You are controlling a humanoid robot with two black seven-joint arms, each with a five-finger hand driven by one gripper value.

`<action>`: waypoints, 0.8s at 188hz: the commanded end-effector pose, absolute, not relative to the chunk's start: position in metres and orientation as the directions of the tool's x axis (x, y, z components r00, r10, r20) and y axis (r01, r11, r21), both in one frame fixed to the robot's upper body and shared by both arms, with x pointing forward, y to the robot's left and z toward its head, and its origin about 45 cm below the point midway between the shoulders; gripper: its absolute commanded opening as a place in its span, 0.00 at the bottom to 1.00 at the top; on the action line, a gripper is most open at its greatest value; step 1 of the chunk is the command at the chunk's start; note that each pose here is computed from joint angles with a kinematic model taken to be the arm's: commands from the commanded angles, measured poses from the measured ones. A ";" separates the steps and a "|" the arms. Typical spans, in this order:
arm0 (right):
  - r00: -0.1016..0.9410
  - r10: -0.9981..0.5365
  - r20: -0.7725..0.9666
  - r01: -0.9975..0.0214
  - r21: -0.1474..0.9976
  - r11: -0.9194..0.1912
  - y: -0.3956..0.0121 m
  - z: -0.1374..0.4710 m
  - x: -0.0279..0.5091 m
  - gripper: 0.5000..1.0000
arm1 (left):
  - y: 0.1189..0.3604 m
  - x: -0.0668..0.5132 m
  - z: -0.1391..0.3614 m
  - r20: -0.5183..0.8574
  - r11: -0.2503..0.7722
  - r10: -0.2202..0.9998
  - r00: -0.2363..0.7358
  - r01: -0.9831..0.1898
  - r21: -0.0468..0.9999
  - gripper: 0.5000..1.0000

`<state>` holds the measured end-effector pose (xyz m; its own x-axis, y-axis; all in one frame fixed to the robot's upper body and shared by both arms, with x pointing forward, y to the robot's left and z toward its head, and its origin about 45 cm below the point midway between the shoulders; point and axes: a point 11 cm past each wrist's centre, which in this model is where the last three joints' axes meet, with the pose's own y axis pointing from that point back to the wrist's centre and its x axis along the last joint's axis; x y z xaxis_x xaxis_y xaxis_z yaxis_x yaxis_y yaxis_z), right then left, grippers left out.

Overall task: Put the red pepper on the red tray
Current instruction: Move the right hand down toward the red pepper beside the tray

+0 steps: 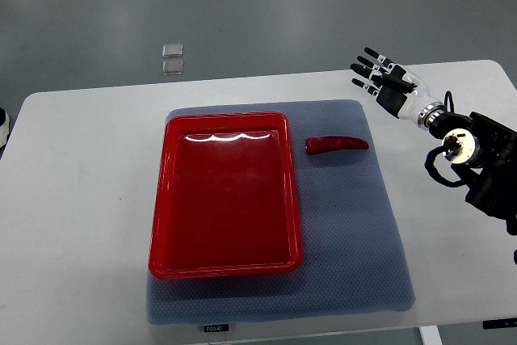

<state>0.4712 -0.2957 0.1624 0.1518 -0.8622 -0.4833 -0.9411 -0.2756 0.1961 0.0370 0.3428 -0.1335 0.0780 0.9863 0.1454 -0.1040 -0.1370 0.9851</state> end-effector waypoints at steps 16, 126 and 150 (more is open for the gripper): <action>0.151 -0.863 -0.482 -0.943 0.192 -0.272 -0.300 0.164 0.471 0.89 | 0.344 0.037 -0.133 0.150 -0.141 0.986 0.078 -0.105 0.984 1.00; 0.662 -0.642 0.386 -0.741 0.462 -0.486 -0.272 0.214 0.487 0.89 | 0.343 0.037 -0.134 0.145 -0.137 0.987 0.075 -0.100 0.986 1.00; 0.706 -0.495 0.506 -0.708 0.515 -0.484 -0.274 0.227 0.485 0.89 | 0.343 0.036 -0.134 0.143 -0.136 0.987 0.075 -0.097 0.986 1.00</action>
<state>0.4860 -0.2719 0.2181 0.6776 -0.6025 0.4217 -0.7310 -0.4887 0.4763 0.0366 0.3427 -0.1335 0.0748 0.9867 0.1442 -0.0990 -0.1365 0.9857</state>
